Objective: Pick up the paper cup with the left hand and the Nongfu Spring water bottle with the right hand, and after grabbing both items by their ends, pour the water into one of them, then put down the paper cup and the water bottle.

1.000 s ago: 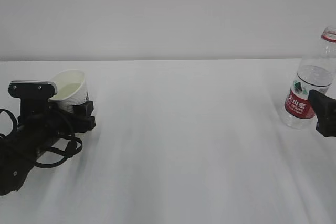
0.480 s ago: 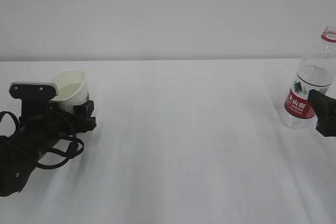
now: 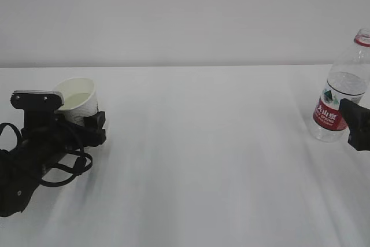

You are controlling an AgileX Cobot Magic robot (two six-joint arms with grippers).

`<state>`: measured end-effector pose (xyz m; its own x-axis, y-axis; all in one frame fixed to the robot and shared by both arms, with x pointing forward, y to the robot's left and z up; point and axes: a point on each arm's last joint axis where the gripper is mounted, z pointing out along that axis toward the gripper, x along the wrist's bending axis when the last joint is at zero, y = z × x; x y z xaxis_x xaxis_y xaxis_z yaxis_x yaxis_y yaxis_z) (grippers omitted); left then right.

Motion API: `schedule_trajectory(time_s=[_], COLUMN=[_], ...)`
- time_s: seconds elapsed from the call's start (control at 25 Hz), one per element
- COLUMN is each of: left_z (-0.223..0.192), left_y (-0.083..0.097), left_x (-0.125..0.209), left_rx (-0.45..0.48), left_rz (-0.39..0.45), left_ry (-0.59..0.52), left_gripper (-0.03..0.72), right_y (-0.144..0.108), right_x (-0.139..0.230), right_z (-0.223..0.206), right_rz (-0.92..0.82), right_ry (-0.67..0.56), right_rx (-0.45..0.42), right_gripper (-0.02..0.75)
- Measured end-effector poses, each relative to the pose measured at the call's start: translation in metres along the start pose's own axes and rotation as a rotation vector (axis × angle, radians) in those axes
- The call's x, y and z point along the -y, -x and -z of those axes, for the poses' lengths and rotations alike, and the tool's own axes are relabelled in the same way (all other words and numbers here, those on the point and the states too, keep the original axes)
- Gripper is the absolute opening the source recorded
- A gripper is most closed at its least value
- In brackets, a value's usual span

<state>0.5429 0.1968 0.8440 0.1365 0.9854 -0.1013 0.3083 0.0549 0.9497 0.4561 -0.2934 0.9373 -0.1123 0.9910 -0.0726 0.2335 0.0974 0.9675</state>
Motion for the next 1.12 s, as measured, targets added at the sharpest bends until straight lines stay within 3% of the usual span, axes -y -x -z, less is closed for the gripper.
schedule_trajectory(time_s=[0.48,1.12], left_z=[0.0,0.005], left_y=[0.0002,0.0], left_x=[0.0003,0.0068], left_rx=[0.002,0.02], left_rz=[-0.001,0.028], left_ry=[-0.004,-0.029], left_gripper=[0.682,0.691], right_y=[-0.0004,-0.001], right_x=[0.0,0.0], right_z=[0.0,0.0], right_rz=[0.004,0.008], right_ry=[0.0,0.0], right_rx=[-0.005,-0.011], right_gripper=[0.594,0.594])
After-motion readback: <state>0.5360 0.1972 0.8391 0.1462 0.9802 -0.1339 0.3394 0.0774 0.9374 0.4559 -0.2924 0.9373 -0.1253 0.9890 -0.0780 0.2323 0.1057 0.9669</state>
